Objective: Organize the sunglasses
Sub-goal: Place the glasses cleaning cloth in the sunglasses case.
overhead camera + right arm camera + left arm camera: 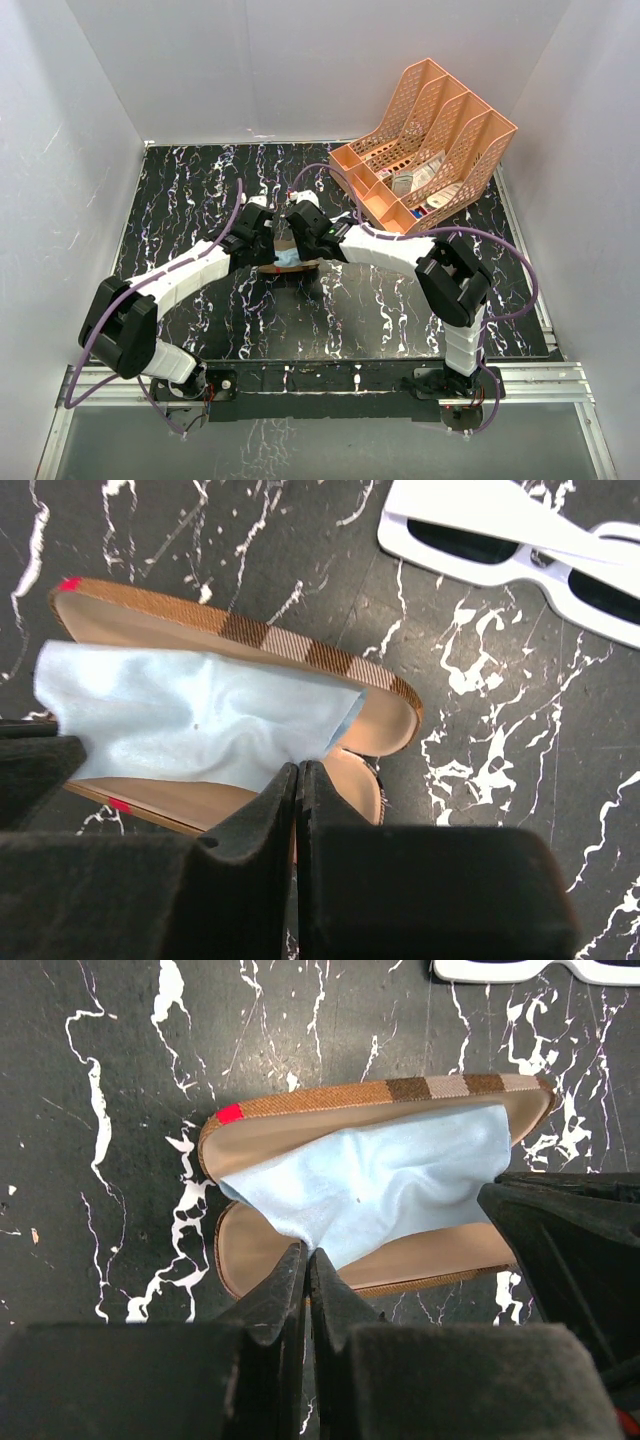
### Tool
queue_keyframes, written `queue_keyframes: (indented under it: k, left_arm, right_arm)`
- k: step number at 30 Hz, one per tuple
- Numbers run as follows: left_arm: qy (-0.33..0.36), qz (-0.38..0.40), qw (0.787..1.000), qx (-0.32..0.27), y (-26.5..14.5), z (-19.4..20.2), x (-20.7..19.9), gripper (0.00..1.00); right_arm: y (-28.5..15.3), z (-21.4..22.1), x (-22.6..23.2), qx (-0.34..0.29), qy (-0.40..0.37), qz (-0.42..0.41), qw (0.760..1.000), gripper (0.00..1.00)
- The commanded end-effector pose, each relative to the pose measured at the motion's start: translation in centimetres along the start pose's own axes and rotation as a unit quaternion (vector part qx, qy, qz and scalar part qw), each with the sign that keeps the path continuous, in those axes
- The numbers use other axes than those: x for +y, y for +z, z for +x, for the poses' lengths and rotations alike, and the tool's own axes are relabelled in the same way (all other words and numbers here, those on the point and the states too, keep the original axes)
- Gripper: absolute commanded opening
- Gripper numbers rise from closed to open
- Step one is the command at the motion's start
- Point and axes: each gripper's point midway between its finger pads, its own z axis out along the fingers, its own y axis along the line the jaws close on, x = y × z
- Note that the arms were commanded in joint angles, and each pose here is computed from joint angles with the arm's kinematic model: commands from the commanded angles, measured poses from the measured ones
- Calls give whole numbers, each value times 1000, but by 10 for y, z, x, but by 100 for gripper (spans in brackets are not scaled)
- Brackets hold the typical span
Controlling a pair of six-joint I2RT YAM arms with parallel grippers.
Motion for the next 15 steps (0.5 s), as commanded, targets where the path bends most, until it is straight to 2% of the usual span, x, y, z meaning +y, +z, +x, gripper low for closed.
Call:
queue_keyframes:
  k: [1,15]
  left_arm:
    - [6,-4,1000,-15,-5,-18,1,0]
    - [0,3,1000,3,3,-17,8,0]
  right_arm:
    - [-21,-47,8,-59,9,-7,998,0]
    - [-30,-40,5,-49,24,-6,998,0]
